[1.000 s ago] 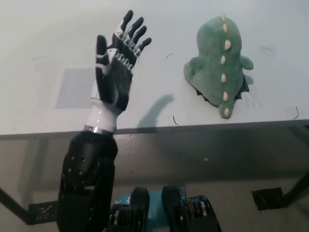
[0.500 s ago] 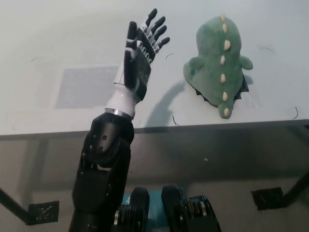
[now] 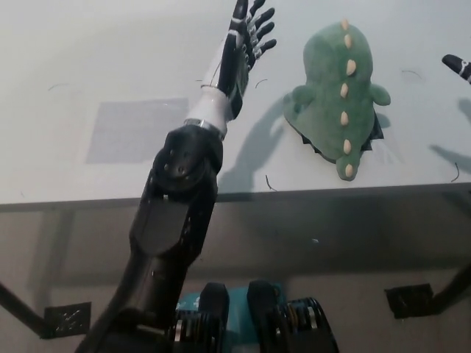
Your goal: Use both hands to pick up a dinasour on the right side and move it to the left side
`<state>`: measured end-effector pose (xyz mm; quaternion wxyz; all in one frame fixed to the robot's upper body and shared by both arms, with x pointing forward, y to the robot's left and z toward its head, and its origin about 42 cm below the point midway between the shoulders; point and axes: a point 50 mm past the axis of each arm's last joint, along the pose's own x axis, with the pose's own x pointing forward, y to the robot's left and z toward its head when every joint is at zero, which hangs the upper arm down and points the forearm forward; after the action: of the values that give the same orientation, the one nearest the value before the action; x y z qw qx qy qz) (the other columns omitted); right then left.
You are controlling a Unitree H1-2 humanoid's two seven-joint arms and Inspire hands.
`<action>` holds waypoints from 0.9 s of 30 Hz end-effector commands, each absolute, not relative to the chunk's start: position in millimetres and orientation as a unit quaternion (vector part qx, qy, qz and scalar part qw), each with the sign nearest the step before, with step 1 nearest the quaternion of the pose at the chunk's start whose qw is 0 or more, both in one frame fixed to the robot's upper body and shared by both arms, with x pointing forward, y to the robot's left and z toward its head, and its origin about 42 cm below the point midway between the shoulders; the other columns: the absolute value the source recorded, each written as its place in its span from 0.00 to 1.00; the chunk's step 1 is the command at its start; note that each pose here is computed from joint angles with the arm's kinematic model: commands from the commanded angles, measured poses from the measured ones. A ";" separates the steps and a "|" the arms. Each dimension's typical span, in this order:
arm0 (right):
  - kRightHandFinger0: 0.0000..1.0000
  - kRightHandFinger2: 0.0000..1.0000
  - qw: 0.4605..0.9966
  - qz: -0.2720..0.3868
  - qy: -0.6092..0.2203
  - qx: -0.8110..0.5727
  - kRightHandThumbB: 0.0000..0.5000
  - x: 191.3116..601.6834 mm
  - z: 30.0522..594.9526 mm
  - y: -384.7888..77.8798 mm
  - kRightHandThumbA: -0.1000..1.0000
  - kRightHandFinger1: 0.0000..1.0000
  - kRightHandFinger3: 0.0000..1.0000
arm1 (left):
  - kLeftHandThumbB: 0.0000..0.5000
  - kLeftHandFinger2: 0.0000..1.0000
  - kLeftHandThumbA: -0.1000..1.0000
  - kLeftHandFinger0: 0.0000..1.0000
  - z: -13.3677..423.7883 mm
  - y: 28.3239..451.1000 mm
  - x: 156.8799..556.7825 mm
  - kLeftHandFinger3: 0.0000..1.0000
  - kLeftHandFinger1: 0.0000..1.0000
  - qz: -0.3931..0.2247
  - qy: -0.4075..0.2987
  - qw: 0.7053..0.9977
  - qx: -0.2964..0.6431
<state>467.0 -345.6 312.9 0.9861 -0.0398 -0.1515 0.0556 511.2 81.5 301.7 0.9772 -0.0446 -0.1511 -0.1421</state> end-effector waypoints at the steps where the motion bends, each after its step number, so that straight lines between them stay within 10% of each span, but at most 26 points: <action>1: 1.00 1.00 0.969 0.059 -0.226 -0.076 0.33 481.3 357.4 -348.0 1.00 1.00 1.00 | 0.95 1.00 1.00 1.00 354.1 71.4 527.9 1.00 1.00 -0.142 -0.221 0.964 -0.029; 6: 1.00 1.00 0.971 0.065 -0.209 -0.097 0.52 501.2 367.7 -350.7 1.00 1.00 1.00 | 0.84 1.00 1.00 1.00 373.7 52.3 545.4 1.00 1.00 -0.154 -0.213 0.965 -0.009; 11: 1.00 1.00 0.970 0.070 -0.204 -0.116 0.46 518.0 382.0 -349.1 1.00 1.00 1.00 | 0.74 1.00 1.00 1.00 389.9 38.1 550.9 1.00 1.00 -0.152 -0.209 0.966 -0.012; 27: 1.00 1.00 0.978 0.065 -0.161 -0.116 0.44 549.6 388.8 -337.9 1.00 1.00 1.00 | 0.97 1.00 1.00 1.00 391.2 18.5 567.3 1.00 1.00 -0.143 -0.134 0.980 -0.029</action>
<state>542.9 -341.2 342.1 0.9879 -0.0944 -0.1052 0.0640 565.4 30.0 344.9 0.9854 -0.0144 -0.0840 -0.1475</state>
